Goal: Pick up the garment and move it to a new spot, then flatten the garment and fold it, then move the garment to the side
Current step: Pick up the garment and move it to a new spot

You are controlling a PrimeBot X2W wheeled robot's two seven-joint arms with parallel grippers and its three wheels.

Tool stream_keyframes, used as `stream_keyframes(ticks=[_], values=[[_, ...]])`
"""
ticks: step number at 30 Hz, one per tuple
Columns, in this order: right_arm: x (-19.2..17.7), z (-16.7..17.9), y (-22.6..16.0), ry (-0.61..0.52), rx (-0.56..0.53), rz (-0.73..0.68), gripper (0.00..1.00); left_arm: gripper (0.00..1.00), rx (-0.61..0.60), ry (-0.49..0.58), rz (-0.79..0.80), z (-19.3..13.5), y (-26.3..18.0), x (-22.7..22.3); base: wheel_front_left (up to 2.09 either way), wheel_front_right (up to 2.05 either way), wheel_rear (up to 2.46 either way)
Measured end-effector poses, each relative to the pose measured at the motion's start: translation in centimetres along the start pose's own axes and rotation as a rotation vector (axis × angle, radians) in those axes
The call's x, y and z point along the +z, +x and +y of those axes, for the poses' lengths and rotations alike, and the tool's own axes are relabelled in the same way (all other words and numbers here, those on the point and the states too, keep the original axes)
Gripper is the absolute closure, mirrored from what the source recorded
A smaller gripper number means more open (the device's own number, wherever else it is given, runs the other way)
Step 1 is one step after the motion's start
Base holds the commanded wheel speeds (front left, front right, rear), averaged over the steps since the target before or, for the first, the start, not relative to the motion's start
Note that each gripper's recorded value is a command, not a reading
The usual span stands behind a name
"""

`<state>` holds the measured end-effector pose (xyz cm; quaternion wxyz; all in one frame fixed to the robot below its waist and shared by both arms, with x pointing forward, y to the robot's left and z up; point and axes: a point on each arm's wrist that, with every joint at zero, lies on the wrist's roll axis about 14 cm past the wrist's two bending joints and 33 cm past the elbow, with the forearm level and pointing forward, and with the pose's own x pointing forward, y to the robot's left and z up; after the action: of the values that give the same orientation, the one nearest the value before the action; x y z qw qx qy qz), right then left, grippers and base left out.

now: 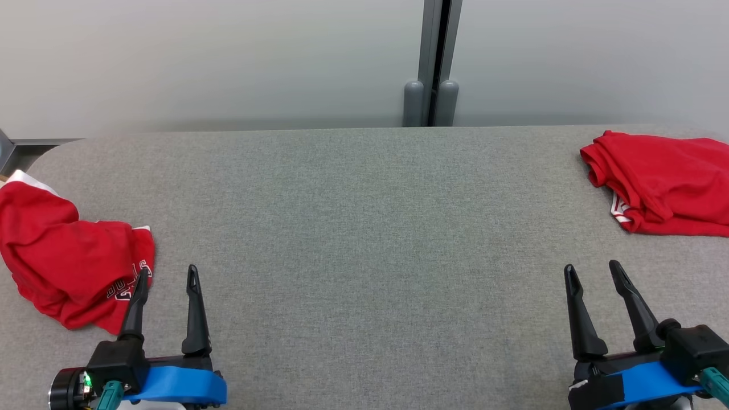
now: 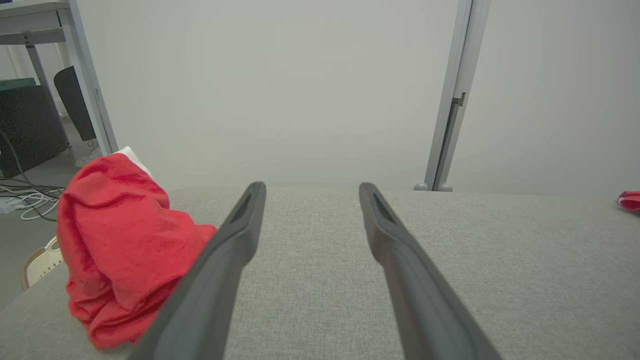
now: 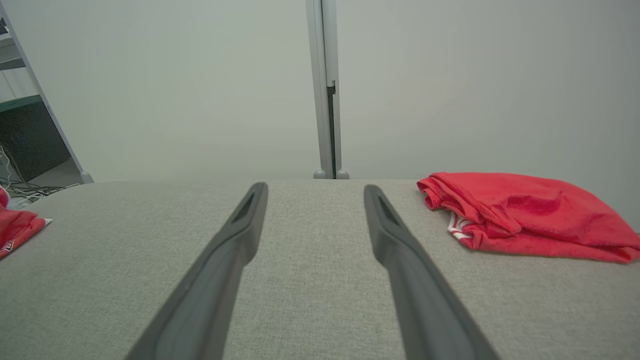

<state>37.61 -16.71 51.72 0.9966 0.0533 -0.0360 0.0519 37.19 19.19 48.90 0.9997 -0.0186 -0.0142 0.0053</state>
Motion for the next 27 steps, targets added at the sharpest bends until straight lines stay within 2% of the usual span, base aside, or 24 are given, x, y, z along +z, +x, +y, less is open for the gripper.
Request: stream_keyframes(ticks=[15, 27], values=[[-1.1, 0.6, 0.4, 0.015, 0.018, 0.032, 0.0, 0.0, 0.033, 0.006, 0.006, 1.1, -0.4, -0.1, 0.0, 0.0, 0.0], [-2.6, 4.4, 2.0, 0.04, 0.132, 0.069, 0.0, 0.0, 0.158, 0.024, 0.012, 5.0, -2.5, -0.1, 0.0, 0.0, 0.0]])
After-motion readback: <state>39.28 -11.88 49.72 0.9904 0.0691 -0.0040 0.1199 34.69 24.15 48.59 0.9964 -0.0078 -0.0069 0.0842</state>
